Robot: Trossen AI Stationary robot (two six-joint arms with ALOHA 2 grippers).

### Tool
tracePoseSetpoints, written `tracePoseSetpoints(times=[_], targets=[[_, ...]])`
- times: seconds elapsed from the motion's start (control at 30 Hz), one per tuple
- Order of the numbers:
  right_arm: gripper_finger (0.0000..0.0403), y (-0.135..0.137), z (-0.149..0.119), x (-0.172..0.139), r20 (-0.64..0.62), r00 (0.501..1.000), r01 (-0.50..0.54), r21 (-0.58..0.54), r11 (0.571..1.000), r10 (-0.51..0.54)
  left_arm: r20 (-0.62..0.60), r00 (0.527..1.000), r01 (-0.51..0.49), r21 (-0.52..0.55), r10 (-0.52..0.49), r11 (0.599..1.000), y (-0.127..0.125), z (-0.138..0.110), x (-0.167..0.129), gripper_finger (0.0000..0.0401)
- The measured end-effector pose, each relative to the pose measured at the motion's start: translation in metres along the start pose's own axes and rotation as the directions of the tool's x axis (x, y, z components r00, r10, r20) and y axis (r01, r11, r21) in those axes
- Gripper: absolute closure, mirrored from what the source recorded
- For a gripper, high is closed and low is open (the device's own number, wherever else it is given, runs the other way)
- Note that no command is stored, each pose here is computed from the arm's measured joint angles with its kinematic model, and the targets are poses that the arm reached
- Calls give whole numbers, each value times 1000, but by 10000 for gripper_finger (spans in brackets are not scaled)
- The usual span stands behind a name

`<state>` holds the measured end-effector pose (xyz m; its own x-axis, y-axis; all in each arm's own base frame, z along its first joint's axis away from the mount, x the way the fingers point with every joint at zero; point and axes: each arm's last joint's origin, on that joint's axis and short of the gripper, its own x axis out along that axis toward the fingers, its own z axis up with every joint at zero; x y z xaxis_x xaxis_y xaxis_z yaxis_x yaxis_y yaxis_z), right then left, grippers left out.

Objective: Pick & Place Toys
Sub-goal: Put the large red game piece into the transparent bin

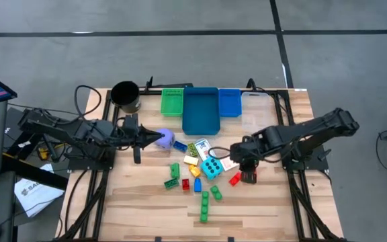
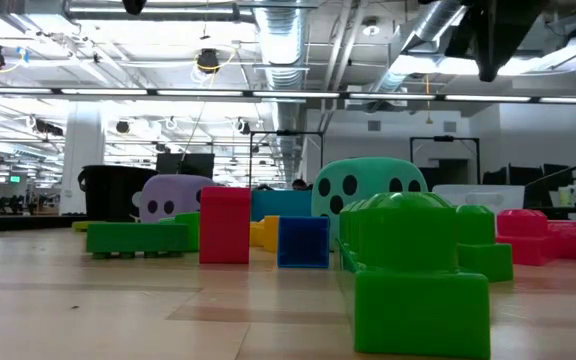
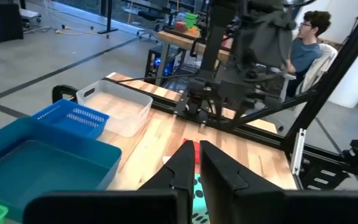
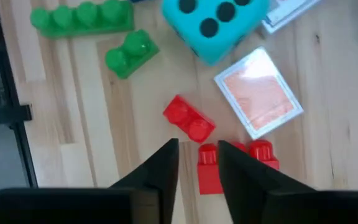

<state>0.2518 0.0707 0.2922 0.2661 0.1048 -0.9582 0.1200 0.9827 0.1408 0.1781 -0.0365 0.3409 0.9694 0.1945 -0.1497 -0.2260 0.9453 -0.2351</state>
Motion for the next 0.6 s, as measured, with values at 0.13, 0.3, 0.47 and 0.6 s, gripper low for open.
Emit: tracePoseSetpoints(times=[0.13, 0.3, 0.47, 0.6], targets=[[318, 6, 1, 4, -1, 1000, -5, -25, 1000, 5, 4, 1000, -15, -2, 15, 1000, 2, 1, 1, 372], [323, 8, 5, 4, 44, 999, -25, -30, 999, 26, 11, 1000, -20, -11, 20, 1000, 3, 2, 2, 363], [324, 2, 14, 3, 104, 994, -38, -19, 999, 40, 11, 1000, -19, -12, 20, 1000, 3, 2, 2, 357], [324, -4, 17, 3, 109, 993, -35, 29, 999, 32, 11, 1000, -19, -12, 19, 1000, 3, 2, 2, 356]])
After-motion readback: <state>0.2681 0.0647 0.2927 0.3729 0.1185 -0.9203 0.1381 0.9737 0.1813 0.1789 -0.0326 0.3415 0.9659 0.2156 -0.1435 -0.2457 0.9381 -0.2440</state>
